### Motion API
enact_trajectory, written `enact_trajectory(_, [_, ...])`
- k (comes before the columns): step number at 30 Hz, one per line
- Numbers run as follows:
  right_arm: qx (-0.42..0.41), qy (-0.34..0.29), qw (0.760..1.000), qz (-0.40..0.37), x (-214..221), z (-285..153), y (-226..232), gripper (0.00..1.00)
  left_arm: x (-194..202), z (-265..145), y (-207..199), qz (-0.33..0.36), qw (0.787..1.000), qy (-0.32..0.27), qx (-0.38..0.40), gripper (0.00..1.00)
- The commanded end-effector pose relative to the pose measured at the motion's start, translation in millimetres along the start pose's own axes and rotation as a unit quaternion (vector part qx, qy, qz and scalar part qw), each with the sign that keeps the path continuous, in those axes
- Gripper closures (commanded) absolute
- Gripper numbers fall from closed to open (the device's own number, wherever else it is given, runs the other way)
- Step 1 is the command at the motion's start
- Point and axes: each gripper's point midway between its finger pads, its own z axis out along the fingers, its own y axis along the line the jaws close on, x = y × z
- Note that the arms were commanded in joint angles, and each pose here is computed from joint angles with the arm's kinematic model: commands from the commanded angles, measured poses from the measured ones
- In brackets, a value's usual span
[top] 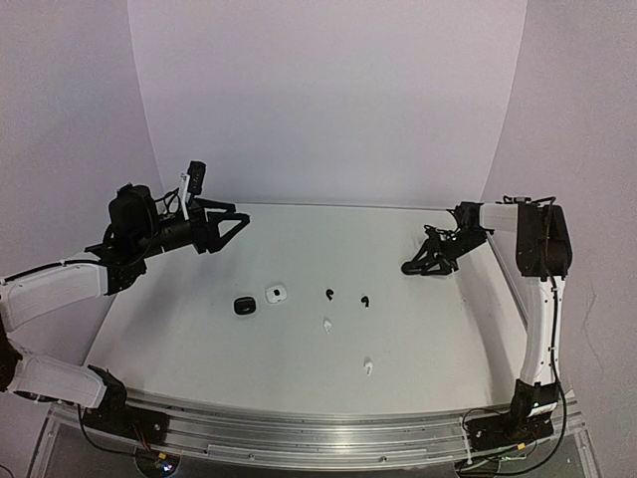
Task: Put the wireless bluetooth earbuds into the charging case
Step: Place the charging case with the earbuds at the center of the board, then pick up the charging case from the center of the board.
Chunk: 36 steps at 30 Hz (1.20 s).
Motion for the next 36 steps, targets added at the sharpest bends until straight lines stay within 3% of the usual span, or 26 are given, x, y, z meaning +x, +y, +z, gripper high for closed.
enact_trajectory(1, [0.048, 0.001, 0.999, 0.01, -1.0, -0.6, -18.8, 0.47, -14.0, 1.3, -3.5, 0.017, 1.0, -0.014, 0.01, 0.27])
enact_trajectory(7, [0.078, -0.003, 0.997, 0.013, 3.2, -7.6, -23.6, 0.38, -12.3, 1.0, -3.9, 0.017, 1.0, -0.014, 0.012, 0.28])
enact_trajectory(13, [0.104, -0.017, 0.994, 0.001, 1.0, -18.8, -18.6, 0.36, -10.9, 1.8, -4.3, 0.017, 1.0, -0.013, 0.015, 0.28])
enact_trajectory(20, [0.146, -0.065, 0.987, -0.022, -15.2, -49.6, 0.6, 0.28, -3.8, 2.9, -1.7, 0.016, 1.0, 0.0, 0.012, 0.23])
enact_trajectory(22, [0.158, -0.084, 0.983, -0.034, -21.2, -62.0, 11.3, 0.22, 4.1, 4.7, 3.7, 0.017, 1.0, 0.015, 0.001, 0.2])
enact_trajectory(24, [0.171, -0.107, 0.978, -0.052, -27.7, -76.1, 25.7, 0.04, 15.8, 7.9, 11.6, 0.021, 0.999, 0.04, -0.011, 0.1])
enact_trajectory(25, [0.177, -0.117, 0.975, -0.063, -29.8, -82.6, 34.0, 0.02, 23.0, 9.7, 14.6, 0.027, 0.998, 0.056, -0.014, 0.05])
enact_trajectory(30, [0.201, -0.152, 0.958, -0.136, -29.9, -99.8, 85.7, 0.02, 68.8, 9.6, 29.1, 0.074, 0.986, 0.148, -0.011, 0.01])
enact_trajectory(36, [0.2, -0.164, 0.933, -0.25, -6.6, -84.3, 162.0, 0.02, 104.4, -2.7, 54.1, 0.131, 0.965, 0.222, 0.051, 0.02])
